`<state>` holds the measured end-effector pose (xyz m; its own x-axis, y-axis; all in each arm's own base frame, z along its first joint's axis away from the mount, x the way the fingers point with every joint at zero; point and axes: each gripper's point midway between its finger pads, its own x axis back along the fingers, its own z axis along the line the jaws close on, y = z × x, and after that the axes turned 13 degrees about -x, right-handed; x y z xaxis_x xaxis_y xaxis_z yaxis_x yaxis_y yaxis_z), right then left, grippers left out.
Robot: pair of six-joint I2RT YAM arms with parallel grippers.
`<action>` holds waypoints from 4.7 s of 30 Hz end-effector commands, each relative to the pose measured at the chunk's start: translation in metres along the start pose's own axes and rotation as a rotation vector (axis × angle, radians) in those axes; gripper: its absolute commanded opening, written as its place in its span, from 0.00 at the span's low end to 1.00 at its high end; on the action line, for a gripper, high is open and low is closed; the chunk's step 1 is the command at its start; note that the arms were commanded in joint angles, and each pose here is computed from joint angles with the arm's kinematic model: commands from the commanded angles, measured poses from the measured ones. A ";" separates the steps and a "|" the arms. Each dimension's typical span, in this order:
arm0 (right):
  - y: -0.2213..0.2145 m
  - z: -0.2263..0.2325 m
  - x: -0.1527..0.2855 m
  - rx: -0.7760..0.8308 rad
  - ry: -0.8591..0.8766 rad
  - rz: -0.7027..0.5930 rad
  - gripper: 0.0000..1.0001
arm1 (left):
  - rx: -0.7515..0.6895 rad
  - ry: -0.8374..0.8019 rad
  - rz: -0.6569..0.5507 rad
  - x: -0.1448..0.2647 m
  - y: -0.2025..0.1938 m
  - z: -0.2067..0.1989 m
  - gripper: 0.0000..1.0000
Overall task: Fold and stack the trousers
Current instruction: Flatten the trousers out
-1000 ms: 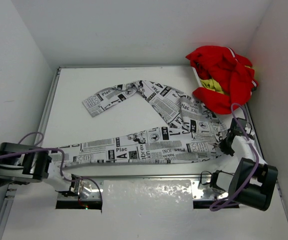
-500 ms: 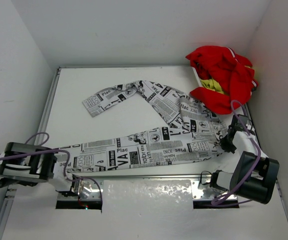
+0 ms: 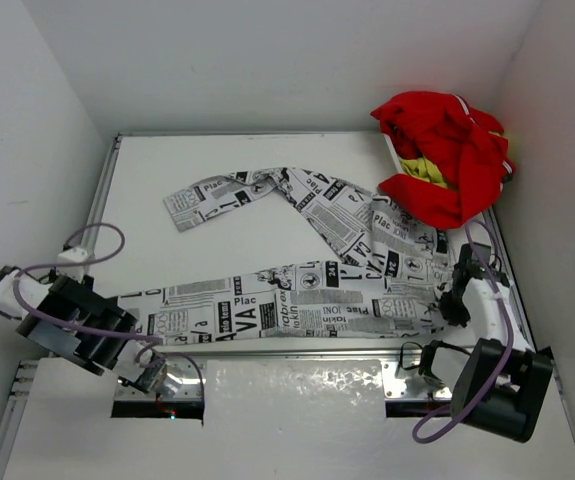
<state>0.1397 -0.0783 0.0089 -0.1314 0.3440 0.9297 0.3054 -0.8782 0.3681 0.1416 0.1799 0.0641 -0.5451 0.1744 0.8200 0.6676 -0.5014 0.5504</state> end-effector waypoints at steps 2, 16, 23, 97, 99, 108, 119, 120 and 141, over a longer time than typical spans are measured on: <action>0.000 -0.034 0.007 -0.120 -0.176 -0.047 0.25 | 0.198 0.149 0.019 -0.010 0.041 0.057 0.39; 0.117 0.112 0.079 0.121 0.360 -0.358 0.73 | 0.180 0.113 -0.012 -0.125 0.220 0.086 0.53; 0.091 0.142 0.057 0.229 0.372 -0.204 0.72 | 0.214 0.137 -0.052 -0.194 0.277 0.130 0.60; 0.024 0.156 -0.031 0.281 0.257 0.164 0.72 | -0.362 0.539 -0.214 -0.023 0.295 0.145 0.00; 0.023 0.155 -0.029 0.283 0.255 0.167 0.72 | -0.366 0.588 -0.294 -0.018 0.347 0.168 0.00; 0.016 0.141 -0.022 0.274 0.272 0.139 0.72 | -0.675 0.386 -0.398 -0.073 0.301 0.071 0.00; 0.029 0.212 0.070 0.556 0.565 -0.166 0.70 | -0.917 -0.298 -0.118 -0.114 0.097 -0.113 0.00; 0.022 0.223 0.084 0.611 0.619 -0.192 0.70 | -0.935 -0.322 -0.108 -0.112 0.091 -0.117 0.00; -0.041 0.285 0.110 0.838 0.744 -0.082 0.70 | -0.377 0.072 -0.236 -0.029 0.236 -0.012 0.68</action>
<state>0.3715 0.0861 0.0890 -0.6228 -0.1345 0.7707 0.7701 -0.2796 0.5734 0.2990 0.0392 0.1558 -0.6304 0.3230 0.7059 0.1066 -0.8647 0.4908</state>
